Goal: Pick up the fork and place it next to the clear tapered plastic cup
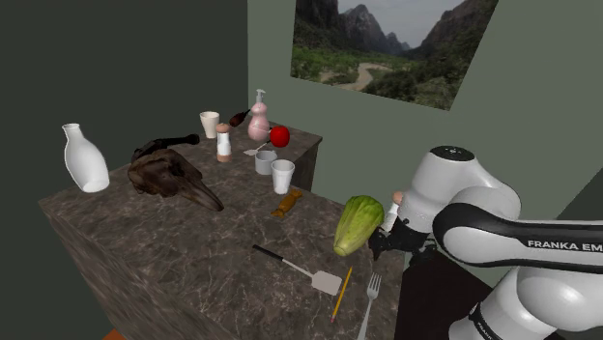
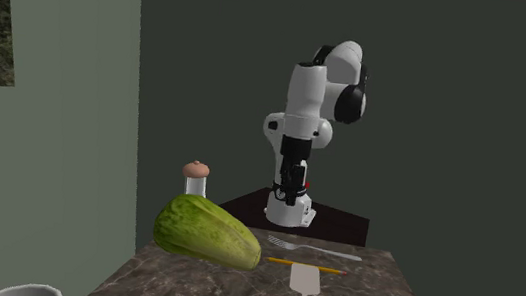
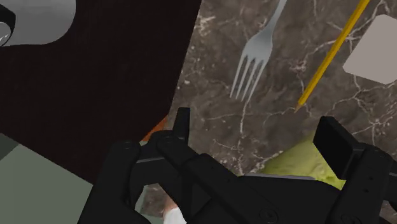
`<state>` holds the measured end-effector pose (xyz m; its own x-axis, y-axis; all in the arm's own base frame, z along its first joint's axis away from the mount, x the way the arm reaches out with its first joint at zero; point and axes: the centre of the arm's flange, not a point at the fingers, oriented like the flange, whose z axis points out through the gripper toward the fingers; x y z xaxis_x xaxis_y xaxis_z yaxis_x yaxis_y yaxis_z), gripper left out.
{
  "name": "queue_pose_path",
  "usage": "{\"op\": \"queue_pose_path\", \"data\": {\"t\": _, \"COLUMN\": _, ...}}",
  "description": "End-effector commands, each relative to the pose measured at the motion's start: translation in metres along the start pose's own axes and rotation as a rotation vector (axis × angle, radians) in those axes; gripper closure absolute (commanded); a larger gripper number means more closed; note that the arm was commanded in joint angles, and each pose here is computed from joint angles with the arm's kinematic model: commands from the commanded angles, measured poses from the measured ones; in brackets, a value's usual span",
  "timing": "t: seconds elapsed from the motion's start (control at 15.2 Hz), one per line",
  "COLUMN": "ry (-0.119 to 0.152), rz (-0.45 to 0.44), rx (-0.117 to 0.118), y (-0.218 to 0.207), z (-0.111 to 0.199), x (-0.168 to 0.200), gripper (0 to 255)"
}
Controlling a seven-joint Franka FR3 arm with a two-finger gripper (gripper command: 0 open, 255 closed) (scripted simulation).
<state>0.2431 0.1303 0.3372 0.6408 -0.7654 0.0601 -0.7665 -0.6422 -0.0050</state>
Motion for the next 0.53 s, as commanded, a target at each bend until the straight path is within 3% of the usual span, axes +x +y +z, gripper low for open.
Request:
{"op": "queue_pose_path", "data": {"t": 0.0, "ry": 0.003, "rz": 0.091, "rx": 0.001, "y": -0.006, "z": 0.023, "x": -0.012, "gripper": 0}}
{"op": "queue_pose_path", "data": {"t": 0.26, "ry": 0.008, "rz": 0.257, "rx": -0.003, "y": -0.023, "z": 0.070, "x": -0.032, "gripper": 0}}
{"op": "queue_pose_path", "data": {"t": 0.46, "ry": 0.008, "rz": 0.274, "rx": -0.003, "y": -0.024, "z": 0.085, "x": -0.034, "gripper": 0}}
